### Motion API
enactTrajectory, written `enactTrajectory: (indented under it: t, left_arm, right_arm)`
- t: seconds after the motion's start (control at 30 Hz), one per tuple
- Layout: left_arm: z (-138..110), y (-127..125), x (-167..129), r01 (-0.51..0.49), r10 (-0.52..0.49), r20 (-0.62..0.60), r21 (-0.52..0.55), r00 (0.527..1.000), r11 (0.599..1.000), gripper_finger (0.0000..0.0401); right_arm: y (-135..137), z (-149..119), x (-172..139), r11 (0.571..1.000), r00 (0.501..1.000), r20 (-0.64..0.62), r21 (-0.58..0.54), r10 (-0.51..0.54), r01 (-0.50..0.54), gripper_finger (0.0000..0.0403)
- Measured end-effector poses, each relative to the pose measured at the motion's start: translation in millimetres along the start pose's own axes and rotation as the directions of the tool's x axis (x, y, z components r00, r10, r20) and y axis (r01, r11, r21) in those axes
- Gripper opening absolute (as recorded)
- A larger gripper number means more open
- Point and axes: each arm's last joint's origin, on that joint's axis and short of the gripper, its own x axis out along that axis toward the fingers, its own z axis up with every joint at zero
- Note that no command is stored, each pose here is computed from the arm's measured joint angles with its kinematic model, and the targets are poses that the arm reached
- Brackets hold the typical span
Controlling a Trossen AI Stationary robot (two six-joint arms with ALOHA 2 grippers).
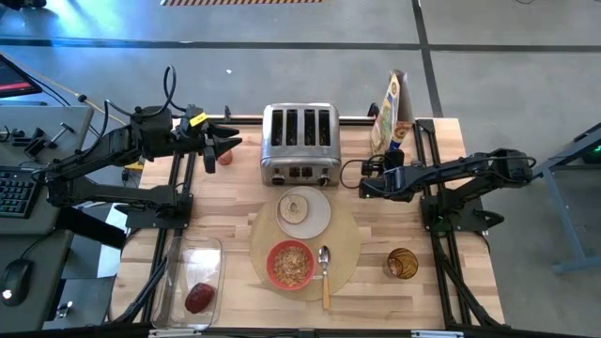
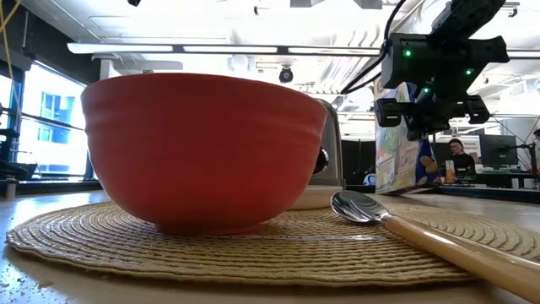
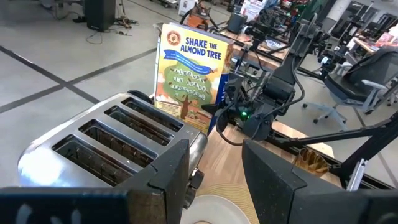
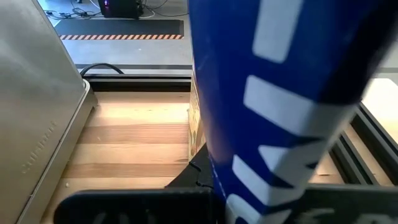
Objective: Arrange a breakfast setting
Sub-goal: Pour the cereal into the bowl
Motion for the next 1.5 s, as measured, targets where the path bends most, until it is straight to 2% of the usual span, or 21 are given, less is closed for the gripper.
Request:
enactTrajectory:
  t: [0.57, 1.13, 1.5]
  left_arm:
    - [0.0, 0.0, 0.0, 0.001, -0.001, 0.0, 0.0, 1.0, 1.0, 0.0138]
    - [0.0, 0.0, 0.0, 0.001, -0.001, 0.0, 0.0, 1.0, 1.0, 0.0138]
    - [0.0, 0.0, 0.0, 0.001, -0.001, 0.0, 0.0, 1.0, 1.0, 0.0138]
  right_arm:
    - [0.7, -2.6, -0.2, 0.998, 0.996, -0.093, 0.063, 0.013, -0.007, 0.0]
    - [1.0, -4.4, -0.4, 0.998, 0.987, -0.16, 0.067, 0.02, -0.01, 0.0]
    - [-4.4, -5.8, -0.6, 0.996, 0.981, -0.192, 0.083, -0.016, 0.033, 0.0006]
